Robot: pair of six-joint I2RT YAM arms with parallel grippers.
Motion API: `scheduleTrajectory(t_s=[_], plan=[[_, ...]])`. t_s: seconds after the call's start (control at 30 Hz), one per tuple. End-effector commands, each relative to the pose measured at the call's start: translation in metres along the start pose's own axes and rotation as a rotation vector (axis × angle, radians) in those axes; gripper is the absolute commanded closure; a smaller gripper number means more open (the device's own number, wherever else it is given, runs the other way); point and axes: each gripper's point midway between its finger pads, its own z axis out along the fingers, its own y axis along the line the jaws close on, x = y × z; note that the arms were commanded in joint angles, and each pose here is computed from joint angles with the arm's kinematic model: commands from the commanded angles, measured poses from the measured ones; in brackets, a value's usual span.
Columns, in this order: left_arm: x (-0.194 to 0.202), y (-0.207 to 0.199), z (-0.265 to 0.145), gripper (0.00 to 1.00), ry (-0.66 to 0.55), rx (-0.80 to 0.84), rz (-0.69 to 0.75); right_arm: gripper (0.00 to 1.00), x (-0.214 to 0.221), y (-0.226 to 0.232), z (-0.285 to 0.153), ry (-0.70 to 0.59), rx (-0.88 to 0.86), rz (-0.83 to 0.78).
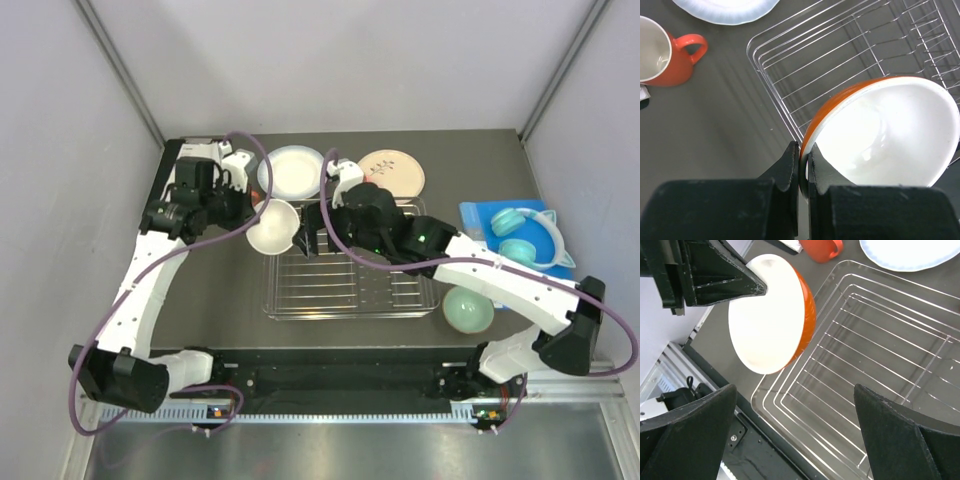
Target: Load the mixed dishes into the dish rack
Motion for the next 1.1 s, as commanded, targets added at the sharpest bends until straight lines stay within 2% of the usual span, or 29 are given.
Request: scheduleTrajectory(t_s=[0.0, 0.23, 0.43, 0.53, 0.57, 0.63, 0.67, 0.73, 0.77, 0.83, 0.87, 0.9, 1.0, 1.07], plan=[[-0.028, -0.009, 0.0, 1.0, -0.089, 0.03, -0.014, 0.0, -0.023, 0.019, 0.008, -0.096, -0.048, 0.029], [-0.028, -0.024, -0.002, 1.0, -0.091, 0.102, -0.037, 0.02, -0.026, 0.012, 0.038, -0.137, 0.005, 0.018], [-0.037, -0.034, -0.012, 1.0, -0.116, 0.138, -0.058, 0.13, -0.009, 0.005, 0.07, -0.096, 0.056, 0.007], [-0.038, -0.037, -0.015, 1.0, -0.122, 0.149, -0.063, 0.23, -0.003, 0.002, 0.08, -0.083, 0.079, 0.001], [-0.038, -0.037, -0.016, 1.0, -0.121, 0.152, -0.062, 0.31, -0.005, 0.0, 0.081, -0.087, 0.089, -0.002], [-0.037, -0.038, -0.017, 1.0, -0.124, 0.157, -0.061, 0.4, -0.004, -0.002, 0.082, -0.085, 0.102, -0.007], [-0.035, -0.039, -0.016, 1.0, -0.12, 0.158, -0.062, 0.49, -0.007, -0.004, 0.081, -0.095, 0.109, -0.012], [-0.033, -0.038, -0.015, 1.0, -0.118, 0.155, -0.063, 0.59, -0.012, -0.003, 0.076, -0.108, 0.109, -0.015], [-0.03, -0.037, -0.013, 1.0, -0.113, 0.151, -0.064, 0.71, -0.013, -0.005, 0.074, -0.109, 0.119, -0.023], [-0.028, -0.036, -0.012, 1.0, -0.113, 0.148, -0.062, 0.81, -0.018, -0.007, 0.069, -0.119, 0.126, -0.025], [-0.025, -0.037, -0.012, 1.0, -0.106, 0.151, -0.064, 0.93, -0.019, -0.009, 0.068, -0.118, 0.133, -0.027], [-0.025, -0.036, -0.011, 1.0, -0.106, 0.151, -0.064, 0.99, -0.018, -0.012, 0.066, -0.113, 0.143, -0.03], [-0.023, -0.034, -0.01, 1.0, -0.109, 0.138, -0.059, 1.0, -0.017, -0.019, 0.064, -0.087, 0.188, -0.046], [-0.02, -0.028, -0.009, 0.93, -0.104, 0.109, -0.048, 1.0, -0.016, -0.026, 0.062, -0.072, 0.224, -0.066]])
